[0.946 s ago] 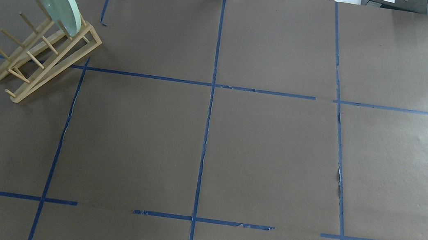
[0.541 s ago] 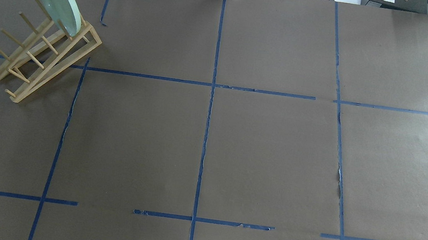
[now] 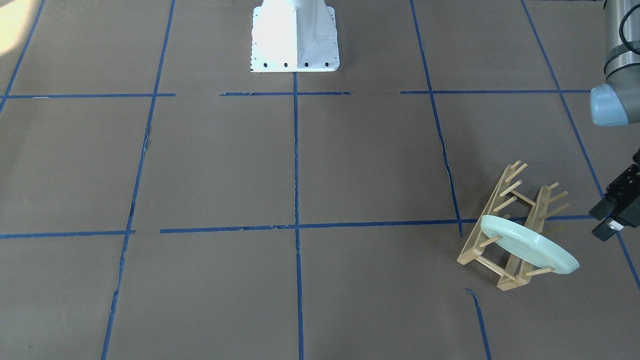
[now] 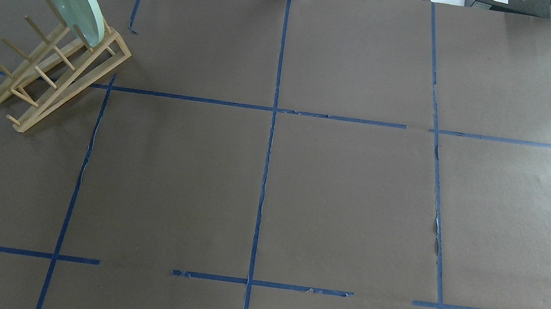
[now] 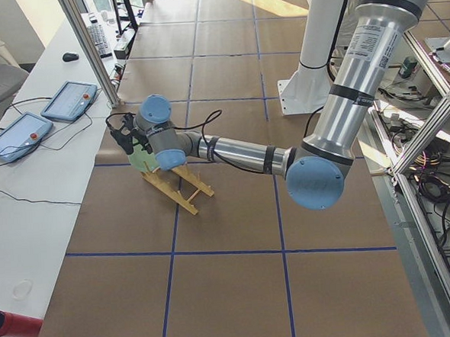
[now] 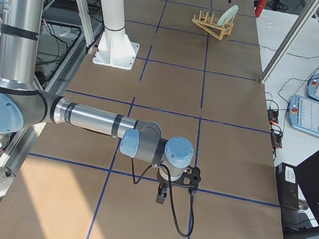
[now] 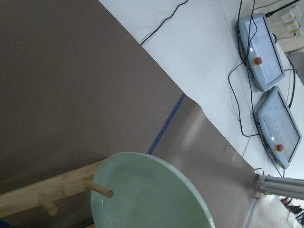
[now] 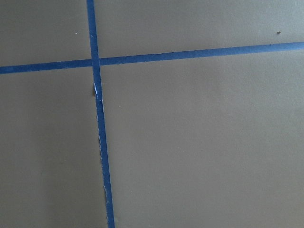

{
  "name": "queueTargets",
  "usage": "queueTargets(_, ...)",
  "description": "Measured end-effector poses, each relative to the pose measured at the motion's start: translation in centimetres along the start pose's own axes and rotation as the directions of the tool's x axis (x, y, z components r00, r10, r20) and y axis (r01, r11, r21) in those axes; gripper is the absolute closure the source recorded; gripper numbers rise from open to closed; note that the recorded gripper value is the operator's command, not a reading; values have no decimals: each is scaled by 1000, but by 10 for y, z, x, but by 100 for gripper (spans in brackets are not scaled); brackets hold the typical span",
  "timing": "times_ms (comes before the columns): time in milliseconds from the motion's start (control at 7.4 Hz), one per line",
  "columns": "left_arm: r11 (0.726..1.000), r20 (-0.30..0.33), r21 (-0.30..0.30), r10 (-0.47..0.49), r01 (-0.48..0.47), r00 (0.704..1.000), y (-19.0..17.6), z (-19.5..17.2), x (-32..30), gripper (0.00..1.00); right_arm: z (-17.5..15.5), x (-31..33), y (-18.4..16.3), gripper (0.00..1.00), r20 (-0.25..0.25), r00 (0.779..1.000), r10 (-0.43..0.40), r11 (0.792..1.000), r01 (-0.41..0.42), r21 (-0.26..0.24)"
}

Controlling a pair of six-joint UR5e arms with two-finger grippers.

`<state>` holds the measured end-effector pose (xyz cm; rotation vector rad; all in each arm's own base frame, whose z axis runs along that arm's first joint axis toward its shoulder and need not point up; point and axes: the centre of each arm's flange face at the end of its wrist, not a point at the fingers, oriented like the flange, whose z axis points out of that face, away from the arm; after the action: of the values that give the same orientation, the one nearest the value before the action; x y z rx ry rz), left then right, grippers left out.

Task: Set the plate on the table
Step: 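Reach the left gripper to the green plate's top rim and grasp it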

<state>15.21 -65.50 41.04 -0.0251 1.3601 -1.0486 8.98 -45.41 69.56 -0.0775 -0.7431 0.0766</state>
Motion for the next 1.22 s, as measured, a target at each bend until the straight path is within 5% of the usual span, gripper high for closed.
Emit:
queueTargets(135, 999, -11, 14, -46, 47, 999, 2, 10, 8, 14, 0, 0, 0, 0, 0, 1000, 0, 1000, 0, 0)
queueTargets(270, 998, -18, 25, -64, 65, 998, 4, 16, 11, 36, 0, 0, 0, 0, 0, 1000, 0, 1000, 0, 0)
queueTargets(405, 997, -22, 28, -70, 70, 997, 6, 18, 12, 88, 0, 0, 0, 0, 0, 1000, 0, 1000, 0, 0)
queueTargets(541, 997, -27, 26, -67, 68, 997, 7, 19, 12, 100, 0, 0, 0, 0, 0, 1000, 0, 1000, 0, 0)
queueTargets(1216, 999, -63, -23, -24, 23, 998, 22, 0, 23, 100, 0, 0, 0, 0, 0, 1000, 0, 1000, 0, 0)
